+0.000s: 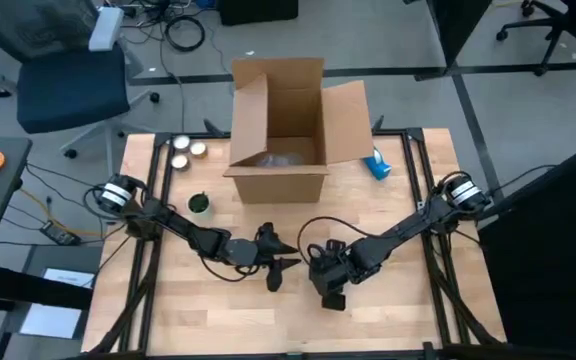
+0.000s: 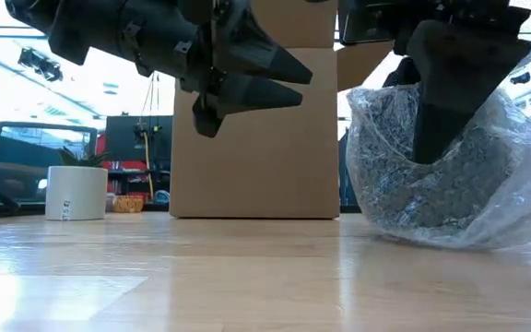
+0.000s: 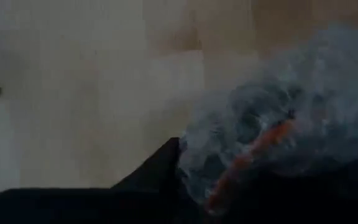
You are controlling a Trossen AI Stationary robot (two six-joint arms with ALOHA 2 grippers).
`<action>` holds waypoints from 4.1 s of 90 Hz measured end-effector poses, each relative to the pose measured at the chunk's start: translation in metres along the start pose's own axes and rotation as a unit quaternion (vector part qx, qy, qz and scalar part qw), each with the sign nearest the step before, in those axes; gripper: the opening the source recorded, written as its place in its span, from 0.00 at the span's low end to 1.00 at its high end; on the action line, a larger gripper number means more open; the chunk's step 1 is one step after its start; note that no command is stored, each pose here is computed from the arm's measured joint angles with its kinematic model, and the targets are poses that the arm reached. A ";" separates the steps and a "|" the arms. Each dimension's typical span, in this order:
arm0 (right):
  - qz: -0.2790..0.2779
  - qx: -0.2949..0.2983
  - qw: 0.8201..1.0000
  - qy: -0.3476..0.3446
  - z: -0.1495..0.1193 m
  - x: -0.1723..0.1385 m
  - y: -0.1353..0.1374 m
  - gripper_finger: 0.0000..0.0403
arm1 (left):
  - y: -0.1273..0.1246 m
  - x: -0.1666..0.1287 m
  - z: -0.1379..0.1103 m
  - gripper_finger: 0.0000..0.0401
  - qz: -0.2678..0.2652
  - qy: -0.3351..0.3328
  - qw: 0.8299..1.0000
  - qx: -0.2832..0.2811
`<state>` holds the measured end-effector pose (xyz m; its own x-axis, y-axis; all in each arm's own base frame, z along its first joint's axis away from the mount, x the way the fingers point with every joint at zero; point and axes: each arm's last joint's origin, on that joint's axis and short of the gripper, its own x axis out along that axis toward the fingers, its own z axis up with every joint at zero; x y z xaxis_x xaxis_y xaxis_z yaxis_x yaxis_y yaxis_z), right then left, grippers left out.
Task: Wrap mug
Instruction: Put the wrapped black cup into the cardboard box
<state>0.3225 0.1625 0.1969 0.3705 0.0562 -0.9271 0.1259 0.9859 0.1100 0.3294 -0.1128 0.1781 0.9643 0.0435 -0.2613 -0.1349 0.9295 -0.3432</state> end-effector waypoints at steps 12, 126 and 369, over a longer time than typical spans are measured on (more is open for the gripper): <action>0.014 0.002 1.000 0.026 0.003 -0.010 0.005 0.05 | 0.000 0.000 0.000 0.32 0.000 0.000 1.000 0.000; 0.178 -0.294 0.831 -0.437 0.090 -0.303 0.059 0.05 | 0.000 0.000 0.000 0.32 0.000 0.000 1.000 0.000; -0.092 0.252 0.950 -0.160 0.140 -0.074 -0.305 0.04 | -0.017 -0.120 0.056 0.32 0.188 0.013 0.933 0.306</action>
<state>0.3855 -0.1642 0.2819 0.5499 -0.2393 -0.8003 0.6107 0.7688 0.1897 0.2291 -0.1138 0.2658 0.8679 0.4078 -0.2836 -0.3002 0.8855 0.3545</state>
